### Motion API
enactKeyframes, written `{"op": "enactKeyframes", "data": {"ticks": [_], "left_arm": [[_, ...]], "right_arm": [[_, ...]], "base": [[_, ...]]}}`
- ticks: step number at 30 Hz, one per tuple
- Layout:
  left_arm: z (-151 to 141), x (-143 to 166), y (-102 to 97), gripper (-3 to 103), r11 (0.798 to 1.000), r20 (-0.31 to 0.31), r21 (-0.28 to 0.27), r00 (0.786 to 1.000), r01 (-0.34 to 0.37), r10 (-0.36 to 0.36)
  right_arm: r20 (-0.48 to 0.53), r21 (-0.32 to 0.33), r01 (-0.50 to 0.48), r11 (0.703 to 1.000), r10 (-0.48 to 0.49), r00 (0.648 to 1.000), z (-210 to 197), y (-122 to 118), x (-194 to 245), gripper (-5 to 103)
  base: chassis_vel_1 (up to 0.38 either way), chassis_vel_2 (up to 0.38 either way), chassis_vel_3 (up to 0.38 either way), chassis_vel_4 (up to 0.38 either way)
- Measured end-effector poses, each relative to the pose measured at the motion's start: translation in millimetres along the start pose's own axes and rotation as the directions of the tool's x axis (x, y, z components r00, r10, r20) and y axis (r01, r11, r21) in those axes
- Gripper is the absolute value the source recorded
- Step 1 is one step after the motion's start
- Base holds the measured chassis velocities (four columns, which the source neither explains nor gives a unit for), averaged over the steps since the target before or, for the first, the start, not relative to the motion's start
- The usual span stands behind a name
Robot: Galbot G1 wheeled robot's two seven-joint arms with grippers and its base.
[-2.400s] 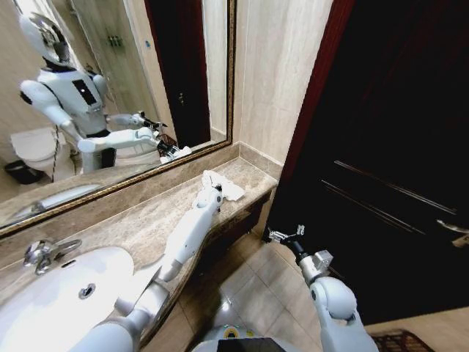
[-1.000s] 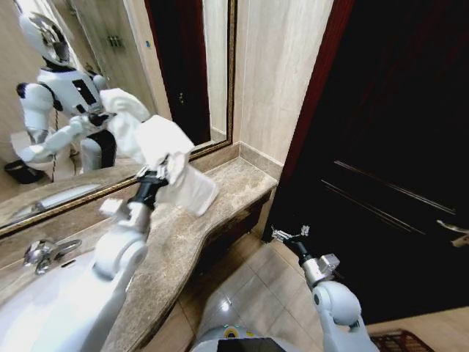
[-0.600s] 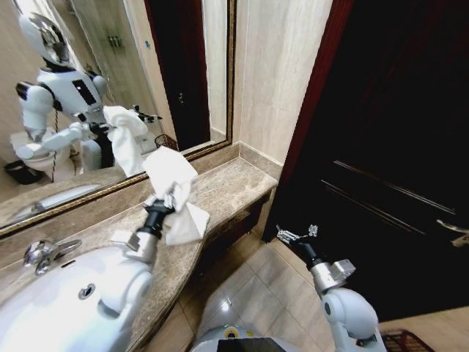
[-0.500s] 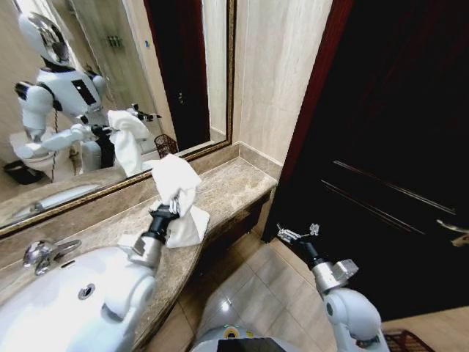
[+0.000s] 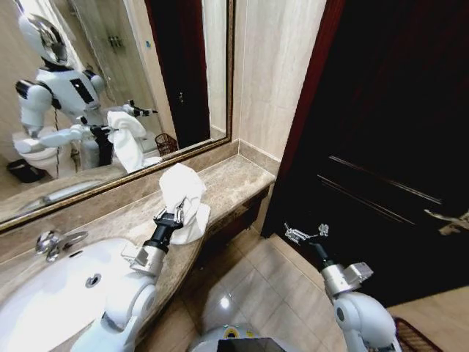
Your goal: Discard the used towel into the hamper.
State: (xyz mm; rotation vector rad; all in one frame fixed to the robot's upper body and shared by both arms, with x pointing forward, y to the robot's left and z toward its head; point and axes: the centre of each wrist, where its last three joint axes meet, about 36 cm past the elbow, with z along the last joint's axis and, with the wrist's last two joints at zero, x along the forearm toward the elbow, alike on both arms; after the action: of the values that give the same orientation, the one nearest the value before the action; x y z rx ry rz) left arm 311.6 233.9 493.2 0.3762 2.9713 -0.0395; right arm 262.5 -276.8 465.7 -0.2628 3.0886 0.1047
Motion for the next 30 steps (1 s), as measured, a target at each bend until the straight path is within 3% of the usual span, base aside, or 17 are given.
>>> {"op": "enactKeyframes", "data": {"ticks": [18,30], "left_arm": [[11.1,3.1,-3.9,9,1.000,-0.002,-0.015,1.000,-0.001,0.001],[19.7,-0.1,-2.9,9,0.998,0.011,-0.061,1.000,0.004,-0.003]], "right_arm": [[-0.010,-0.006,-0.006,1.000,0.006,1.000,8.2,-0.3,2.4,100],[0.002,-0.010,-0.013,1.000,0.013,1.000,12.4,-0.1,-1.4,100]], "base": [[0.104,-0.113,-0.118,0.108],[0.026,-0.034,-0.035,0.037]]}}
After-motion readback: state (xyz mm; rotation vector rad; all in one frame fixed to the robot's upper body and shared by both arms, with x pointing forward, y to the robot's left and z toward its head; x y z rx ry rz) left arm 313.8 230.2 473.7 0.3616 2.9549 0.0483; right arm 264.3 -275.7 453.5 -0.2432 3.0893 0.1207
